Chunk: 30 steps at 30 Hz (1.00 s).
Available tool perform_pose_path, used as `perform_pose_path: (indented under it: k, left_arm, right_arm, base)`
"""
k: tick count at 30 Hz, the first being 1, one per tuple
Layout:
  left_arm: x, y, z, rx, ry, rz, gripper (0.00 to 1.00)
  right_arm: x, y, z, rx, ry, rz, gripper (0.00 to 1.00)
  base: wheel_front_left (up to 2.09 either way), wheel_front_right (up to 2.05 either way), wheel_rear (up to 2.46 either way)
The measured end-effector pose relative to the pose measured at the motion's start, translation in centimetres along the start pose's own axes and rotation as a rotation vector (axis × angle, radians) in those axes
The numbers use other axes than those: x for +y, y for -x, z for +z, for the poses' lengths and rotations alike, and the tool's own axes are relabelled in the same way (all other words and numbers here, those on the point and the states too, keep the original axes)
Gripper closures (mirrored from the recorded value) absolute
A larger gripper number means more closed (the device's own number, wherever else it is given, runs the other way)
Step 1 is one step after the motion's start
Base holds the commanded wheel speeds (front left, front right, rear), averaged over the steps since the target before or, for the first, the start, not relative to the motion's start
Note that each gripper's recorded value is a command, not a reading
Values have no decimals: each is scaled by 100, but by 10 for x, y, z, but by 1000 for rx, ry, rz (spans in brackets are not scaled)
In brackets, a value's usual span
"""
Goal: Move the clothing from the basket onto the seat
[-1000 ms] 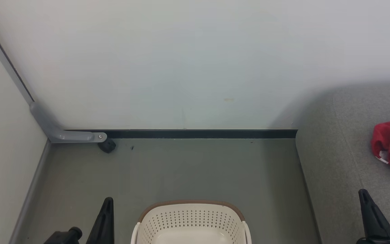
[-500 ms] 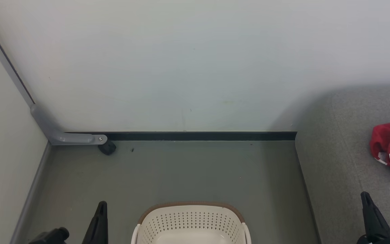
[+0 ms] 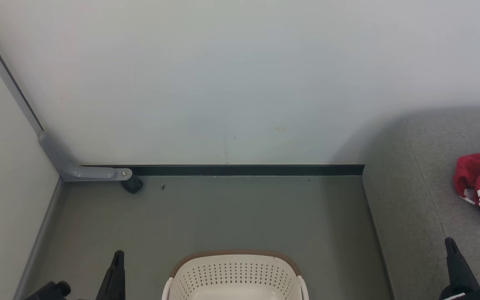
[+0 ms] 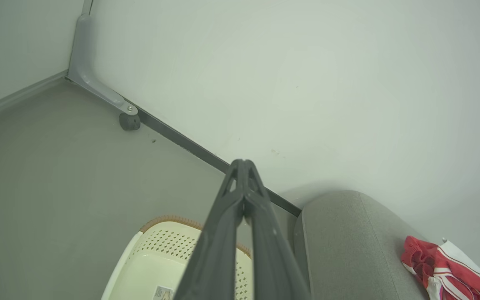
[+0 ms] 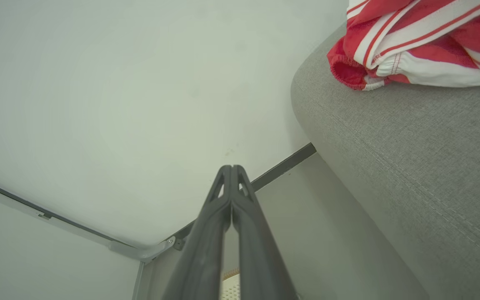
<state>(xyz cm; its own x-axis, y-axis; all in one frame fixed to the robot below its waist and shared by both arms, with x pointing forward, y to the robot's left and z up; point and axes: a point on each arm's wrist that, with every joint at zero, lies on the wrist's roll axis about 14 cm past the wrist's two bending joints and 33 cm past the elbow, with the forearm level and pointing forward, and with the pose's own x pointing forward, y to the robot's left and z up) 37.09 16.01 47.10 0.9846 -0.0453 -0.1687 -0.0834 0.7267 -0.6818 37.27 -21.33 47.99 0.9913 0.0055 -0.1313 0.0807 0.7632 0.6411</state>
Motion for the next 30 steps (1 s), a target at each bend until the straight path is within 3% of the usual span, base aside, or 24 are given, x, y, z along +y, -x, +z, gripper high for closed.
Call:
perform_pose_path:
  k: [30]
  left_arm:
    - [13,-2,6,14,400,6,100]
  right_arm:
    - [-2,-3,-6,2,-435,-27,100]
  base:
    - [0,0,0]
